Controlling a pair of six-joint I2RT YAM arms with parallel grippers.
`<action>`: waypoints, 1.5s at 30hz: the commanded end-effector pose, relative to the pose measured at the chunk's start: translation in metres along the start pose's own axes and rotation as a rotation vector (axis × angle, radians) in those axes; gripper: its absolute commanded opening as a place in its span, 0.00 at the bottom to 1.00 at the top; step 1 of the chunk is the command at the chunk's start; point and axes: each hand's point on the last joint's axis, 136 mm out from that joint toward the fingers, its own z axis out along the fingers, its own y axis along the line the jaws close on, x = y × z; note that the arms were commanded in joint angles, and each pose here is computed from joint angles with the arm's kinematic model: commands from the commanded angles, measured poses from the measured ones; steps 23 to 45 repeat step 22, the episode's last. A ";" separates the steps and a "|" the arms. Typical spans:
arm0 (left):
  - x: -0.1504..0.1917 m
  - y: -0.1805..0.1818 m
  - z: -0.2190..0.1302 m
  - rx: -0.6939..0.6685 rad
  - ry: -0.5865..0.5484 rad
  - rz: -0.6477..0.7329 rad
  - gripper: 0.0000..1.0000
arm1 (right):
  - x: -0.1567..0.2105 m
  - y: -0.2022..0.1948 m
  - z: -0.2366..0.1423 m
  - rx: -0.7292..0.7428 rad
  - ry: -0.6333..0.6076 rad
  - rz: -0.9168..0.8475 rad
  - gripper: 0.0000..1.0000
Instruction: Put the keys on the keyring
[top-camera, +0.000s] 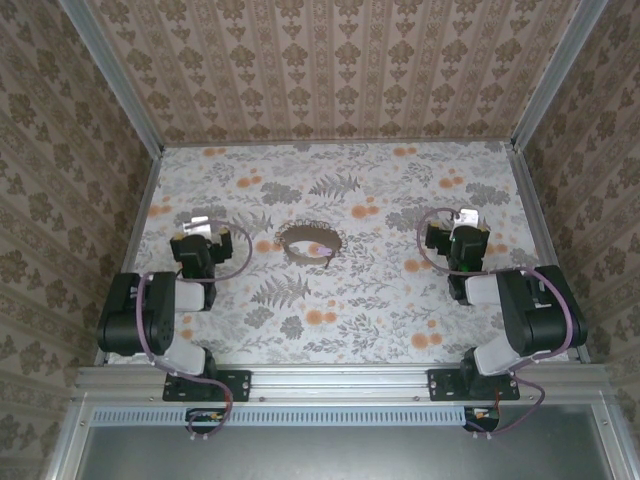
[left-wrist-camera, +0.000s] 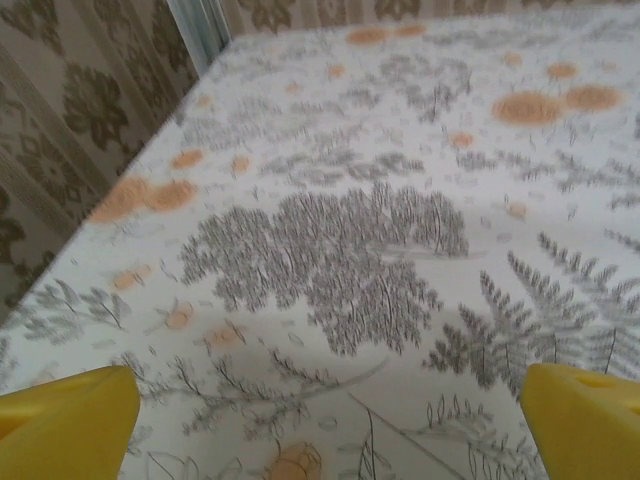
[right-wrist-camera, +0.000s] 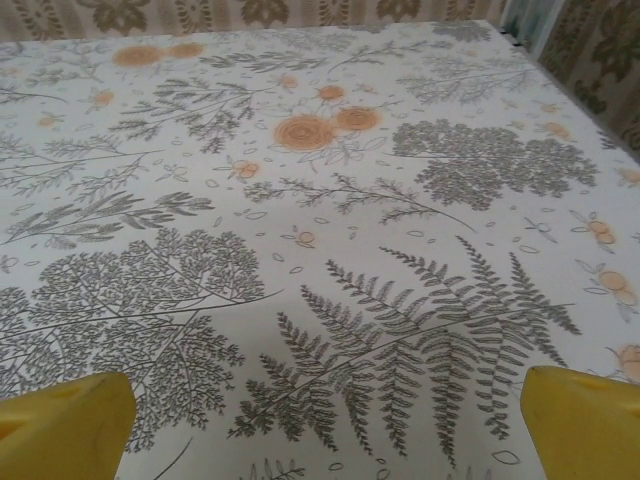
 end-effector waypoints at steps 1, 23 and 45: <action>-0.026 -0.006 0.006 0.053 -0.067 -0.018 1.00 | -0.021 0.011 0.003 -0.071 -0.063 0.014 1.00; -0.026 -0.008 0.010 0.066 -0.043 -0.016 1.00 | -0.021 0.013 0.002 -0.073 -0.064 0.003 1.00; -0.026 -0.008 0.010 0.066 -0.043 -0.016 1.00 | -0.021 0.013 0.002 -0.073 -0.064 0.003 1.00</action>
